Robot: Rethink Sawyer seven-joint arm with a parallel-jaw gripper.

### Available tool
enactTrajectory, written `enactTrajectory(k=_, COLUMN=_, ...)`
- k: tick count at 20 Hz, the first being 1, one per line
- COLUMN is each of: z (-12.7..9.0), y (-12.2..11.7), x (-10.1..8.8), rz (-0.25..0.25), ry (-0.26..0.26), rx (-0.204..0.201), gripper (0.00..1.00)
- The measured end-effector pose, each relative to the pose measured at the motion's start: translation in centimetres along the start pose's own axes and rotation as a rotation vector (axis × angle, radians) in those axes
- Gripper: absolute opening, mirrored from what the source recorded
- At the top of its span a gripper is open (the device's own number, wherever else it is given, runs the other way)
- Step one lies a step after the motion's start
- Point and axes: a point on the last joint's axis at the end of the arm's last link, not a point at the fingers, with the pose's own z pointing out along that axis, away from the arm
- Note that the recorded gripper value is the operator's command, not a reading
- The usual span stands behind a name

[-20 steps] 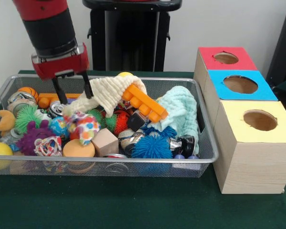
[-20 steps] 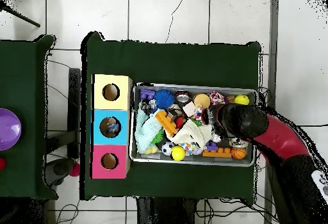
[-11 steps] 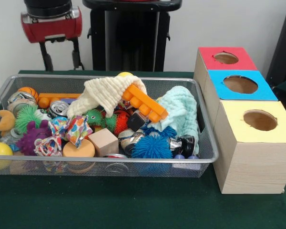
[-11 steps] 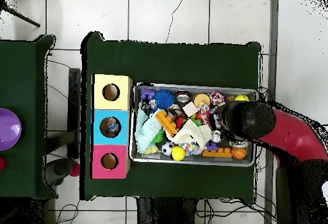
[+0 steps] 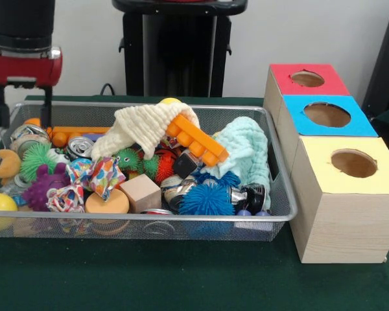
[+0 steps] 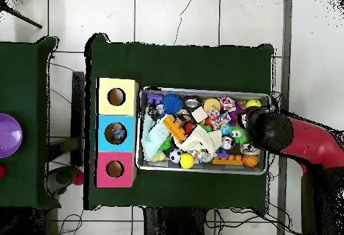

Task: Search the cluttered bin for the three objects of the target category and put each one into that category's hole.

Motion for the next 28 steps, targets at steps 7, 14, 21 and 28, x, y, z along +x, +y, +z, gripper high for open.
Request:
enactTrajectory(k=7, z=3.7, y=-1.3, x=2.4, rz=-0.001, ry=0.003, rx=0.013, gripper=1.00)
enactTrajectory(k=14, z=5.9, y=-0.9, x=4.3, rz=0.017, ry=0.034, rx=-0.019, gripper=1.00)
enactTrajectory(k=21, z=6.8, y=-0.4, x=4.9, rz=0.016, ry=0.049, rx=-0.031, gripper=1.00)
enactTrajectory(k=28, z=7.8, y=-0.2, x=5.0, rz=0.019, ry=0.054, rx=-0.041, gripper=1.00)
